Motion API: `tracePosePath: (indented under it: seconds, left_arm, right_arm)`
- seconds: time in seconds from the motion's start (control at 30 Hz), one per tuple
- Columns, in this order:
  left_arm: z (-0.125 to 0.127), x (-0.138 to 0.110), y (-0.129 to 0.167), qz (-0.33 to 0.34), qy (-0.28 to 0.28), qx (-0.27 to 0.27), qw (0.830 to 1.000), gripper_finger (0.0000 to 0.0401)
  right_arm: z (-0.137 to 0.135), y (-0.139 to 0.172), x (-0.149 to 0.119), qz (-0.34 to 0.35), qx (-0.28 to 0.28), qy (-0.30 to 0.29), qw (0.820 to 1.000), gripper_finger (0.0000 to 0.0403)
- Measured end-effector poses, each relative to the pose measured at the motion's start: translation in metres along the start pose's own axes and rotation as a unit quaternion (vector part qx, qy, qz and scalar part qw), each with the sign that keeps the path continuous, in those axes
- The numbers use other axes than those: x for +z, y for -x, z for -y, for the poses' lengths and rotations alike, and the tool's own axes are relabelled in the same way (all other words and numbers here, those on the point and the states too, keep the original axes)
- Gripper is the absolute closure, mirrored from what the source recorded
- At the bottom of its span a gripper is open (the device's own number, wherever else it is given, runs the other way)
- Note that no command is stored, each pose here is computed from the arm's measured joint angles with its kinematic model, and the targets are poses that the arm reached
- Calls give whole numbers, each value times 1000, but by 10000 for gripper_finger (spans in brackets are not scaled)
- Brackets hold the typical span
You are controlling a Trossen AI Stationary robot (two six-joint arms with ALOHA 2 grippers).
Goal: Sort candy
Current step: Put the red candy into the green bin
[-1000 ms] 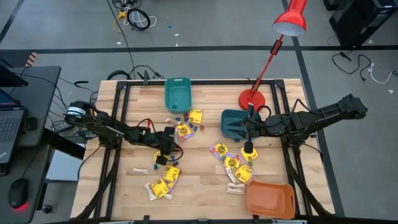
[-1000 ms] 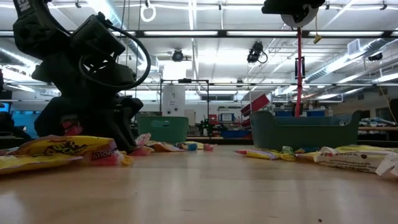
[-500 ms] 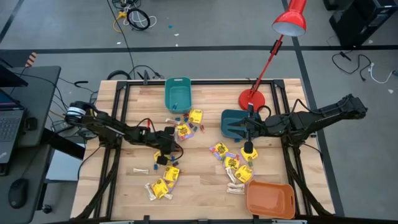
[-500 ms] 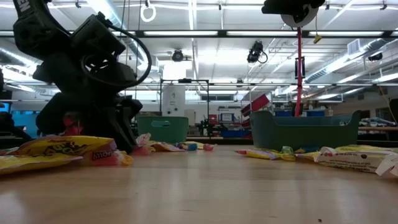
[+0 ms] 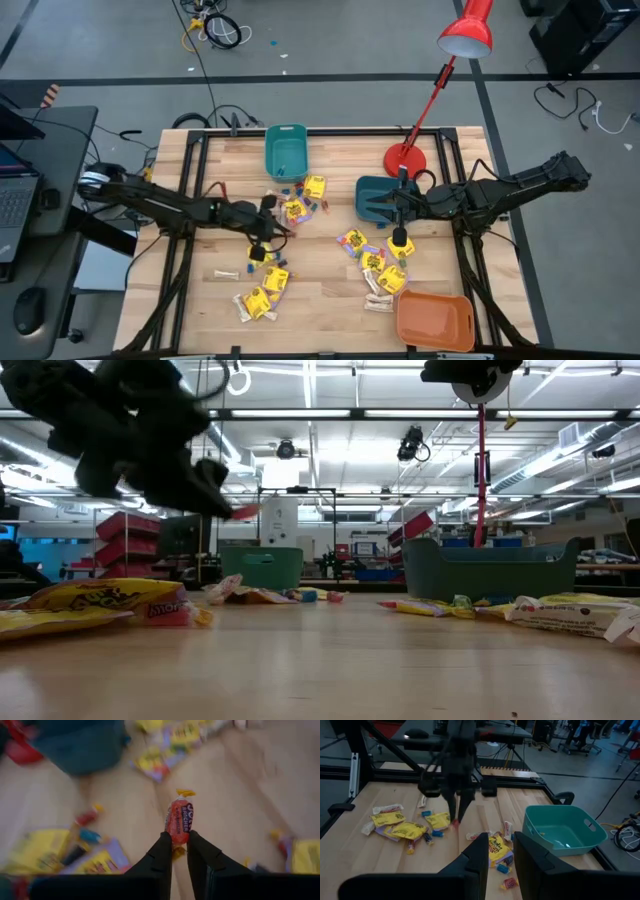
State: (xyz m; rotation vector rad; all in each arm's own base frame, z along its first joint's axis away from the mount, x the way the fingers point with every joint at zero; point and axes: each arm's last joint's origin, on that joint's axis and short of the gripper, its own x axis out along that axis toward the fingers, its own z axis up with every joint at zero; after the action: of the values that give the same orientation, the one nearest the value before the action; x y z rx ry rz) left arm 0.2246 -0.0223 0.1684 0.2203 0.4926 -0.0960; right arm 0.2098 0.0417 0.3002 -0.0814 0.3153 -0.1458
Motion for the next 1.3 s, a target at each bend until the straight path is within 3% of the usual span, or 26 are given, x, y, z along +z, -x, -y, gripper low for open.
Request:
tracePosePath:
  seconds: [0.17,0.47,0.67,1.0,1.3]
  left_arm:
    - [-9,25,21,25,2,50,998,357]
    - [-37,74,54,-50,-26,108,993,357]
    - [-68,89,68,-69,-49,149,985,357]
    - [-129,64,73,-98,29,185,977,357]
    - [-177,22,62,-146,91,166,971,357]
  right_arm:
    - [0,0,0,0,0,-5,1000,325]
    - [0,0,1,4,0,-7,1000,325]
    - [0,0,0,2,0,-6,1000,325]
    - [0,0,0,0,-1,-4,1000,325]
    - [0,0,0,0,-1,-1,1000,325]
